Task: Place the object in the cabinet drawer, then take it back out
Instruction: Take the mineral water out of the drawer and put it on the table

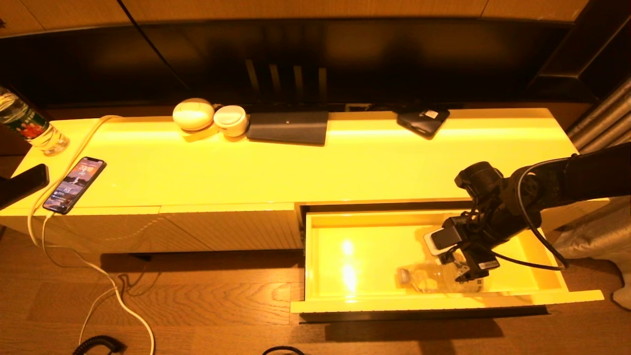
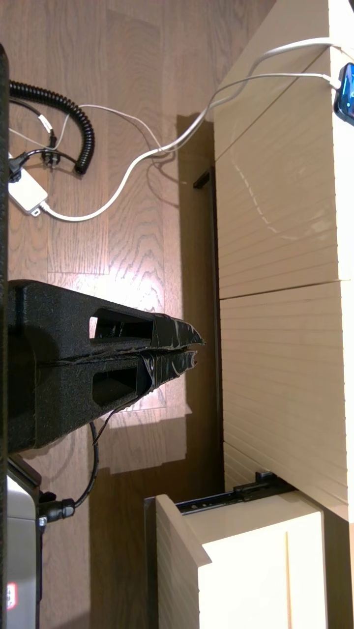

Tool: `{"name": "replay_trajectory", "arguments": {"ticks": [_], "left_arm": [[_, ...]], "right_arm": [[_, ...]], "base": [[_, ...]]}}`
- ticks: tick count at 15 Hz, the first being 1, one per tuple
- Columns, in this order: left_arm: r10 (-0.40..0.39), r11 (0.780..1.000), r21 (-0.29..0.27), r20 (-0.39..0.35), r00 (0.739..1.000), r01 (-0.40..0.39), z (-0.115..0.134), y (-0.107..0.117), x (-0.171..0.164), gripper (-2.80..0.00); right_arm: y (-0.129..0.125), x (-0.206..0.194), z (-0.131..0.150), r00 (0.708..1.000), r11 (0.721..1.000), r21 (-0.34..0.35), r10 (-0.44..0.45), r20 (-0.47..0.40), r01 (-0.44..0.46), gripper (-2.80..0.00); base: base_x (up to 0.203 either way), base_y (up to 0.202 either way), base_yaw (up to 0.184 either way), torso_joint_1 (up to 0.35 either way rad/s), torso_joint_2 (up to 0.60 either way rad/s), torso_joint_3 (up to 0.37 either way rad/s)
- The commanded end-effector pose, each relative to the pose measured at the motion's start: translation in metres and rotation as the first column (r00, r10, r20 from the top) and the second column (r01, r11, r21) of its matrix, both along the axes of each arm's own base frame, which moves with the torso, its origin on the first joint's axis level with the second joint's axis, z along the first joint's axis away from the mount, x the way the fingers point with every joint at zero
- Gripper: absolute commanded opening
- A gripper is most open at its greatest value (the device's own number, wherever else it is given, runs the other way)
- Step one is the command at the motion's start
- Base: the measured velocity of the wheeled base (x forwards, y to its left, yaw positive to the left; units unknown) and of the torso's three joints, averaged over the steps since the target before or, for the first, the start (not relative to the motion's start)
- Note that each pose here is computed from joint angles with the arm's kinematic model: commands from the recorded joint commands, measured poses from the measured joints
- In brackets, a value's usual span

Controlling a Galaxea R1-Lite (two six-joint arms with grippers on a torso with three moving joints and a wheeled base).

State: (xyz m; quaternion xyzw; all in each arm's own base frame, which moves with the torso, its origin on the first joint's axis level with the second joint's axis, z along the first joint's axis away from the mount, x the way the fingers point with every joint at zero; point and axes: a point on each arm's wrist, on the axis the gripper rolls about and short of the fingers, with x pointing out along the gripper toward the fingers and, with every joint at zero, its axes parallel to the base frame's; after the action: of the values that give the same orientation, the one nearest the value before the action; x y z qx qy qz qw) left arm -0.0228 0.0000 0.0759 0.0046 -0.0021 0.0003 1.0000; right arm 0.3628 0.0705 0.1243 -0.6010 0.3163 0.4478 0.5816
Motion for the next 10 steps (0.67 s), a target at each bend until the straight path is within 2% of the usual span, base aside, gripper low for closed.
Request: {"name": "replay_trajectory", "arguments": {"ticks": [1,10], "left_arm": [[0.001,1.0,0.0,-0.001,1.0,-0.001,-0.0004,0.0,0.0001,-2.8],[0.001,1.0,0.0,-0.001,1.0,-0.001,-0.0004,0.0,0.0001,-2.8]], "right_arm": [[0.0006,0.002,-0.0052,1.0,1.0,-0.005,0.008,-0.011,-0.008,0.0],[0.0062,0.0017,-0.0038,1.0,1.0,0.015,0.027,-0.011,-0.027,0.0]], "base": [[0.0,0.0,0.0,0.0,0.0,0.0],[0.0,0.0,0.0,0.0,0.0,0.0]]}}
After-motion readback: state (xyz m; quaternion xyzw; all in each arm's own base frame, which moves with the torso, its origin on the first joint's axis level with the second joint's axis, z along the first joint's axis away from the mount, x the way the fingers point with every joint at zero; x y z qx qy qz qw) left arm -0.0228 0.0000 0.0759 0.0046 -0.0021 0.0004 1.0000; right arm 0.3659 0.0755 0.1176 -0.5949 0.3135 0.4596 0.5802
